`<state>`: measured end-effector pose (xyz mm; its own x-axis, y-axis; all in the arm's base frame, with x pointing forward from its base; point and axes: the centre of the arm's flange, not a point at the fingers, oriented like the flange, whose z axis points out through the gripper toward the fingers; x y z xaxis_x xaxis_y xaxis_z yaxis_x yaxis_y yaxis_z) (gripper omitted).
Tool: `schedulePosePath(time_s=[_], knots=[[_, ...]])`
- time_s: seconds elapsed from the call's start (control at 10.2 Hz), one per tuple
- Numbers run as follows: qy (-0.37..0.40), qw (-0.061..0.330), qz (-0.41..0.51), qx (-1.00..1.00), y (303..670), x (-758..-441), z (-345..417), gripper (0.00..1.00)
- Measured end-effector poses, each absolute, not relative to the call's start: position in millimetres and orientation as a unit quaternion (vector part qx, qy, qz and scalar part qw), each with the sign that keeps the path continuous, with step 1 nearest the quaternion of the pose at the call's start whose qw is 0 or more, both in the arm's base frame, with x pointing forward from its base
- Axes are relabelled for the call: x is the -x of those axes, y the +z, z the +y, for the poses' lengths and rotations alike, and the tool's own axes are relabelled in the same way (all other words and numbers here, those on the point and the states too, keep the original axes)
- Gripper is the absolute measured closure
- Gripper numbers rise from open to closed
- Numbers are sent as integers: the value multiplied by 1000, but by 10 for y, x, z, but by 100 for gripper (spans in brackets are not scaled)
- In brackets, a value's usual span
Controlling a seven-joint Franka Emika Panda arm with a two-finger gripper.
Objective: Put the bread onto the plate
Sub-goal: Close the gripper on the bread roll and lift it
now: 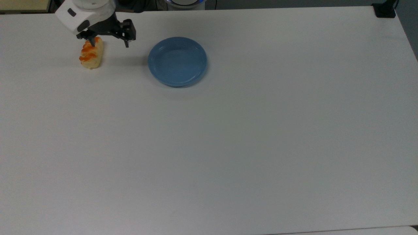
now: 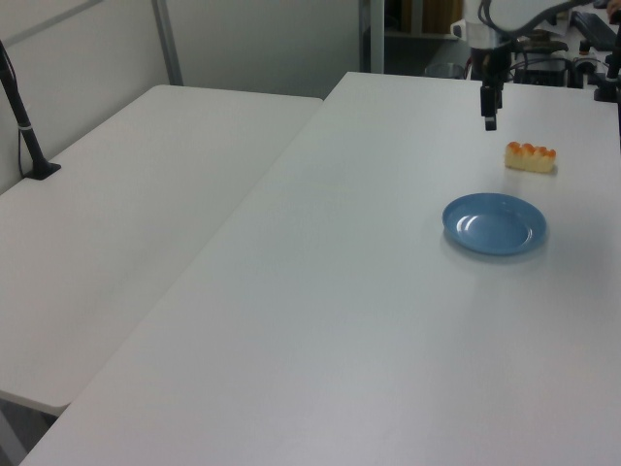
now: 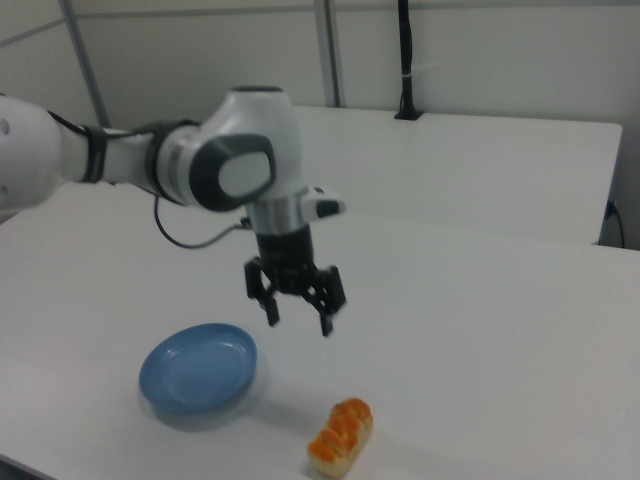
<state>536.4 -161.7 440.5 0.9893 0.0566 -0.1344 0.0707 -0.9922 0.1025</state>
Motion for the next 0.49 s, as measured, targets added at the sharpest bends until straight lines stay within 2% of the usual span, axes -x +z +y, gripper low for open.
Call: schedulePosePath(time_s=[0.2, 0.39, 0.49], knots=[[-60, 58, 5, -997, 4162, -5100, -2210, 0], [-62, 60, -5, -996, 3949, -4965, -2383, 0], [-69, 68, 0, -995, 3652, -4929, -2387, 0]])
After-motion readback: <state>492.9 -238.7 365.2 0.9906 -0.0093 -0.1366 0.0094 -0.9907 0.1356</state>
